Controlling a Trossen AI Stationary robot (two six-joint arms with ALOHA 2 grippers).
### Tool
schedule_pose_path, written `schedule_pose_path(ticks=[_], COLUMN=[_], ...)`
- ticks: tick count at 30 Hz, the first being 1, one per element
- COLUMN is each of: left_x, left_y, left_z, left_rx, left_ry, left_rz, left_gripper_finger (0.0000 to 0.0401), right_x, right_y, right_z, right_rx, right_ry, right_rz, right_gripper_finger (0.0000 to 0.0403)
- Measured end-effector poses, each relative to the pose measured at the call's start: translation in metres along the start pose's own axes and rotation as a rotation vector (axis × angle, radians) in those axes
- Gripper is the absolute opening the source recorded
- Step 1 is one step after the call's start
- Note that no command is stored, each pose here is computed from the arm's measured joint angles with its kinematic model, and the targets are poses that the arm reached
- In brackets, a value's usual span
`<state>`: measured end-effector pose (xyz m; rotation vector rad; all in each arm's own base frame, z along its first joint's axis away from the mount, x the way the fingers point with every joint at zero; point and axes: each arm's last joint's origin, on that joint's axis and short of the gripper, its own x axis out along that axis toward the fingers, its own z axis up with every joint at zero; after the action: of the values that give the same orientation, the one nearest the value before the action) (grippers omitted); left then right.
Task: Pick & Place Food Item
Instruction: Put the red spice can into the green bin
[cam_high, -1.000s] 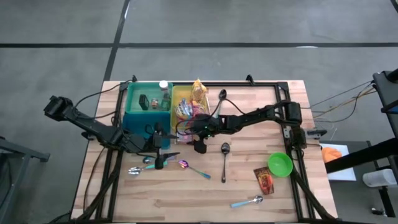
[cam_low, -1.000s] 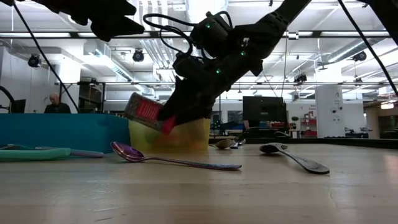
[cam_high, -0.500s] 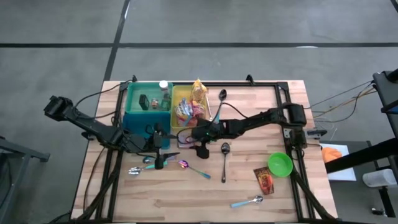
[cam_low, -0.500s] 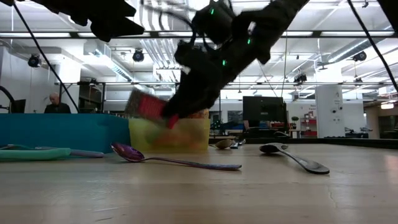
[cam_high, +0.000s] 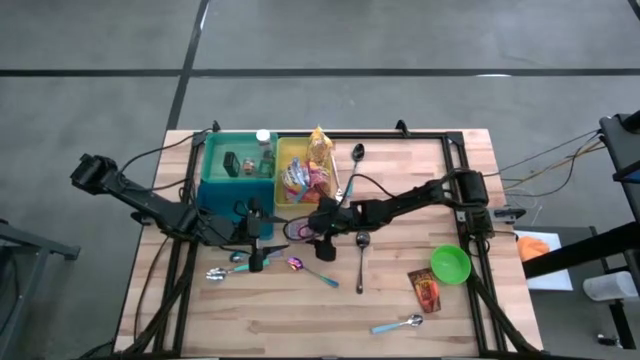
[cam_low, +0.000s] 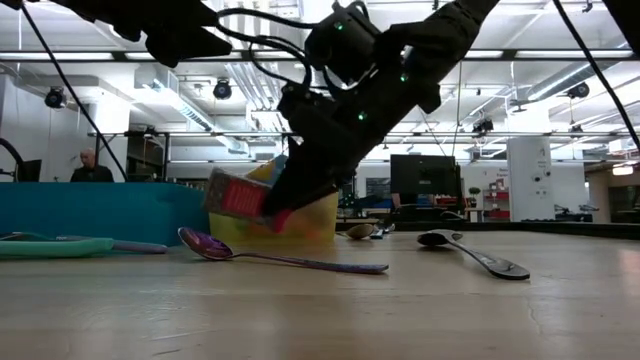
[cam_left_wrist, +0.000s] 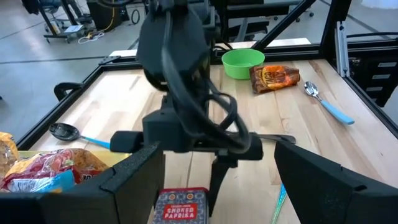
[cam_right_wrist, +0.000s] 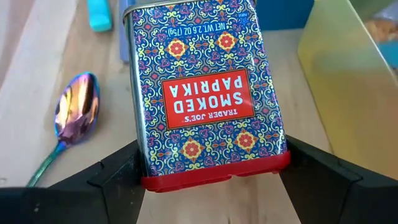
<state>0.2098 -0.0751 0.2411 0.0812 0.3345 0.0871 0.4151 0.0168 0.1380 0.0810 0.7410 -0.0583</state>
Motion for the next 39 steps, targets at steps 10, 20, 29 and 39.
schedule_pose_path(ticks=[10,20,29,39], left_x=[0.0,0.0,0.0,0.0], left_y=[0.0,0.0,0.0,0.0], left_z=[-0.001,-0.002,-0.002,-0.002], left_rx=[0.008,0.011,0.011,0.01], left_ry=[0.014,0.02,0.02,0.02], left_rz=[0.001,0.002,0.002,0.002], left_gripper_finger=[0.031,0.031,0.031,0.031], right_x=[0.012,0.019,0.018,0.018], right_y=[-0.003,-0.005,-0.005,-0.004], right_z=[-0.007,-0.007,-0.007,-0.007], right_rx=[0.009,0.0,-0.003,-0.001], right_ry=[0.017,0.02,0.029,0.025], right_rz=[-0.006,-0.019,-0.028,-0.032], right_gripper_finger=[0.0305,0.0305,0.0332,0.0357])
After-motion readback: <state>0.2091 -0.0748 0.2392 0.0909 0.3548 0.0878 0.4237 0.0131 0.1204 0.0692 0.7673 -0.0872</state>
